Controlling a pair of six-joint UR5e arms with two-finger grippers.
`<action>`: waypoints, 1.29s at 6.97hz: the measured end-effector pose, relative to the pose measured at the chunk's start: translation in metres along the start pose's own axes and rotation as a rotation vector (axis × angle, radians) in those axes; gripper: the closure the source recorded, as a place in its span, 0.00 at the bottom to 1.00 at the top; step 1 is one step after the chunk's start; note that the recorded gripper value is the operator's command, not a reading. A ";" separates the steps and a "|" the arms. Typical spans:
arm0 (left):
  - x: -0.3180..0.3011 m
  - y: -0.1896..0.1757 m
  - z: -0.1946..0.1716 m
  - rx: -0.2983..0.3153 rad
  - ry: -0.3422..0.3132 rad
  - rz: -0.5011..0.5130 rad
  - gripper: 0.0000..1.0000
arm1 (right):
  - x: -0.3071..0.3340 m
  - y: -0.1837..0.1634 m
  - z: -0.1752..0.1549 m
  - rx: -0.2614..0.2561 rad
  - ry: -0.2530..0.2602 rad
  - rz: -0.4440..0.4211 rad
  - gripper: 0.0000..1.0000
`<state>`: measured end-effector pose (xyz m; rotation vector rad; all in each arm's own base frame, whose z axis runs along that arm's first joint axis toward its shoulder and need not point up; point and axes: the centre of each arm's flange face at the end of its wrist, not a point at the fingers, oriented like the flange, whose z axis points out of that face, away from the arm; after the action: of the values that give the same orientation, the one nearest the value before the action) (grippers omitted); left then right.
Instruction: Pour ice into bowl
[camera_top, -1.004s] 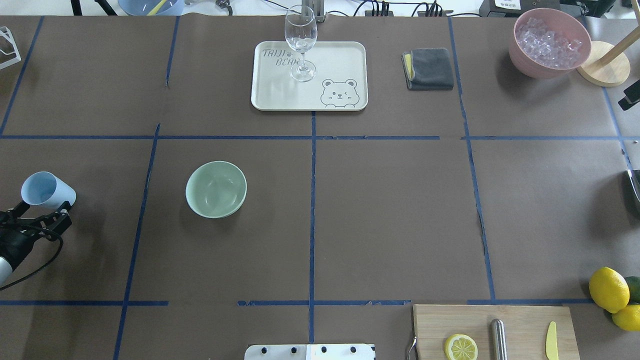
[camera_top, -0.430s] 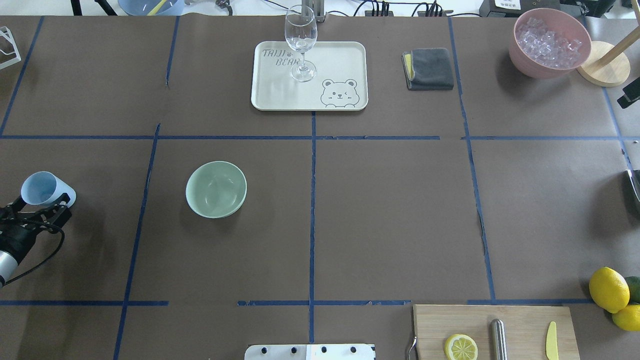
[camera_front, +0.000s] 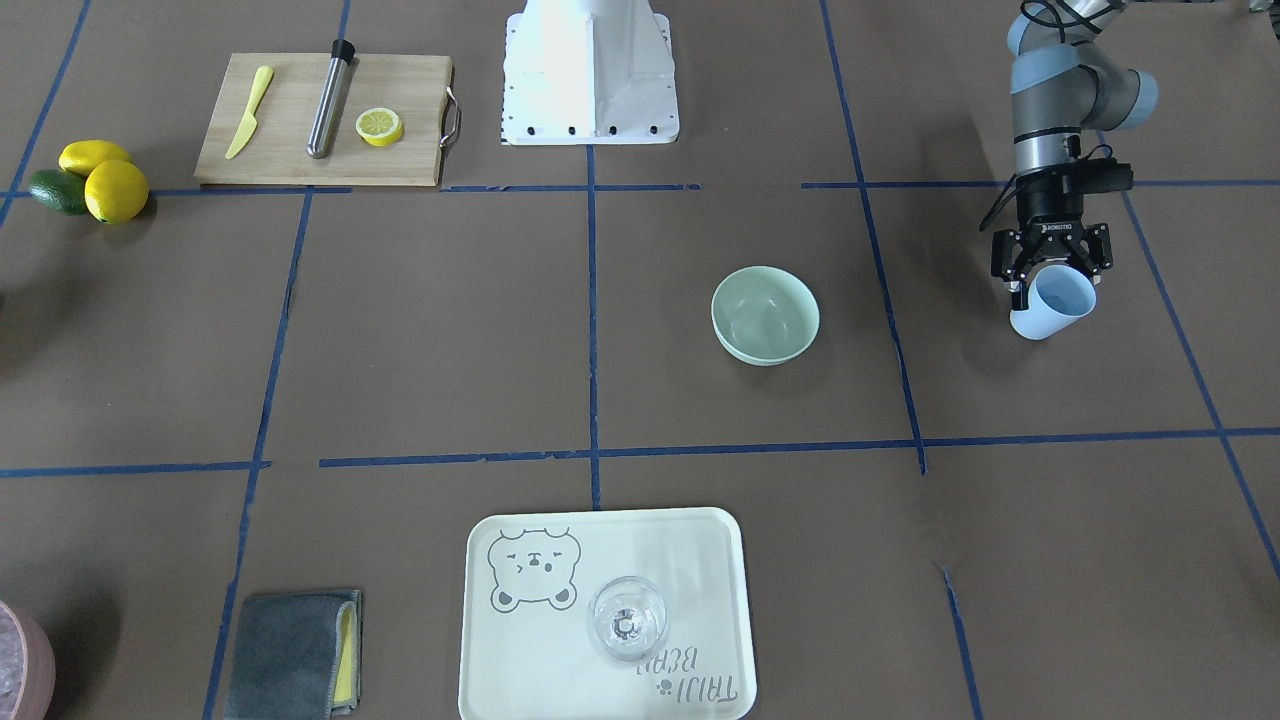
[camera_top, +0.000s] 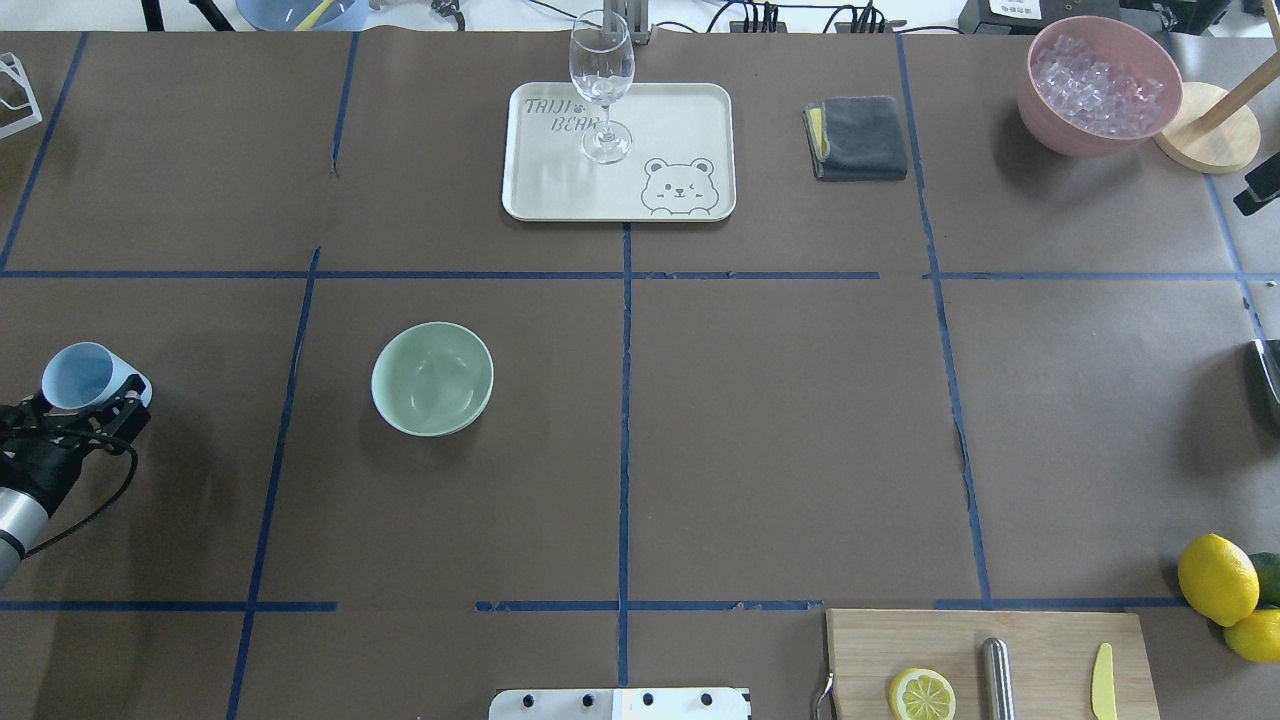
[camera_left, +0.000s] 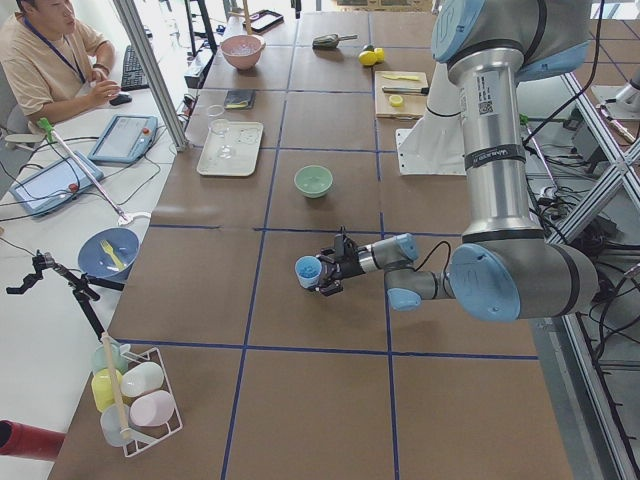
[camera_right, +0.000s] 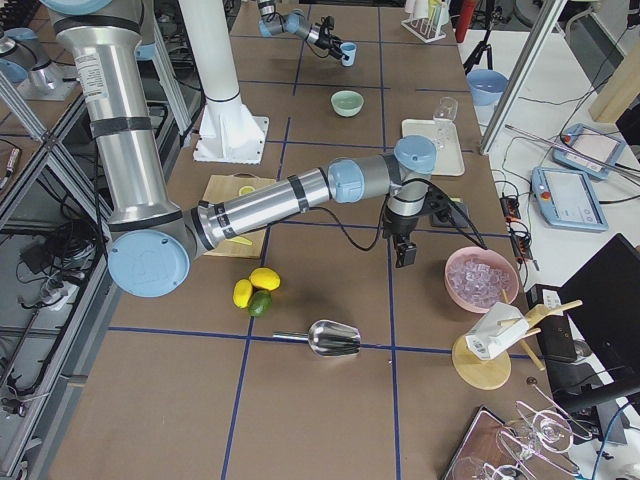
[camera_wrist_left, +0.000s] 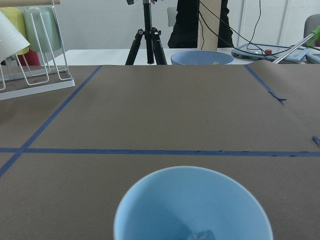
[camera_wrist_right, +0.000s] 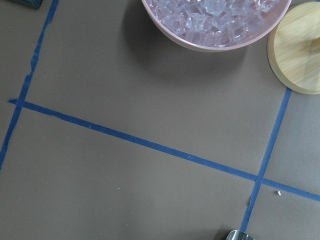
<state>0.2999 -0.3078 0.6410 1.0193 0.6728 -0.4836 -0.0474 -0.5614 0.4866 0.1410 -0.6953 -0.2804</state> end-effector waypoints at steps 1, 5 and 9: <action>0.003 -0.003 0.003 0.010 -0.001 -0.009 0.00 | 0.000 0.000 0.000 0.001 0.000 -0.001 0.00; 0.013 0.000 0.015 0.024 -0.005 -0.014 0.02 | -0.001 -0.001 -0.001 0.003 0.001 -0.002 0.00; 0.011 0.003 0.017 0.025 -0.011 -0.009 0.88 | -0.001 -0.001 -0.001 0.003 0.000 -0.003 0.00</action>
<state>0.3142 -0.3229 0.6410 1.0365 0.6637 -0.5061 -0.0475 -0.5618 0.4846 0.1449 -0.6956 -0.2817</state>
